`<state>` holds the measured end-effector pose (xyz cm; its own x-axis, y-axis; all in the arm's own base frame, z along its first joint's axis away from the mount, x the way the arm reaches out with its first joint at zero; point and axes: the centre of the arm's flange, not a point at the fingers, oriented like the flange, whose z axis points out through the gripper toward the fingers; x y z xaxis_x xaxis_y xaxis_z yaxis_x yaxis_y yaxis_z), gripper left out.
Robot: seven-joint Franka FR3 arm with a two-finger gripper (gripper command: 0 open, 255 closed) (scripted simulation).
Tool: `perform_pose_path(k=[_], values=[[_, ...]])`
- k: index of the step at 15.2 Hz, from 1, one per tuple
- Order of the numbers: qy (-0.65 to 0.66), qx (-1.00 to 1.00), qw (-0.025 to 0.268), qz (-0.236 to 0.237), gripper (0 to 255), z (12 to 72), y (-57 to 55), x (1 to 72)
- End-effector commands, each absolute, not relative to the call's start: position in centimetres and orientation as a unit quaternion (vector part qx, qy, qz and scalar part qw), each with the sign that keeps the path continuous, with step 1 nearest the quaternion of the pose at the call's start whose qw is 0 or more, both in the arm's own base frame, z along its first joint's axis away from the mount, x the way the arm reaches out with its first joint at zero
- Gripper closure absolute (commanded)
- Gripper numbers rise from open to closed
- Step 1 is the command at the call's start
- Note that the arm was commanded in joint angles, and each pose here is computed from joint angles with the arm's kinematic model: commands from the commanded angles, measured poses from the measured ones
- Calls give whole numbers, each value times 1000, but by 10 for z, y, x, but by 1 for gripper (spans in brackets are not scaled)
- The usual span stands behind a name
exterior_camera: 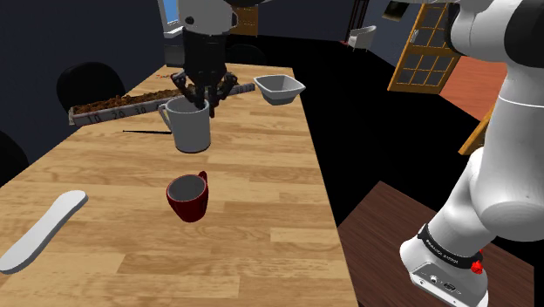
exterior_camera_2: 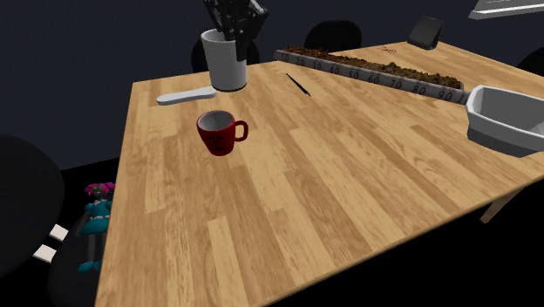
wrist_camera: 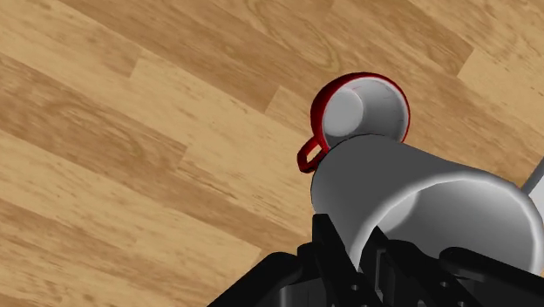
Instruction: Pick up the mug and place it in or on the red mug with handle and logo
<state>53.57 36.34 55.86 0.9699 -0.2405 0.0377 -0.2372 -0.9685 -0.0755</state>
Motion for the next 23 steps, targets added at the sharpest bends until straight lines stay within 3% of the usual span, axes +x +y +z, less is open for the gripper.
perform_pose_path(k=[1,23], values=[[121,-992,35,-24,255,562,388,533],[121,-992,35,-24,255,461,407,532]])
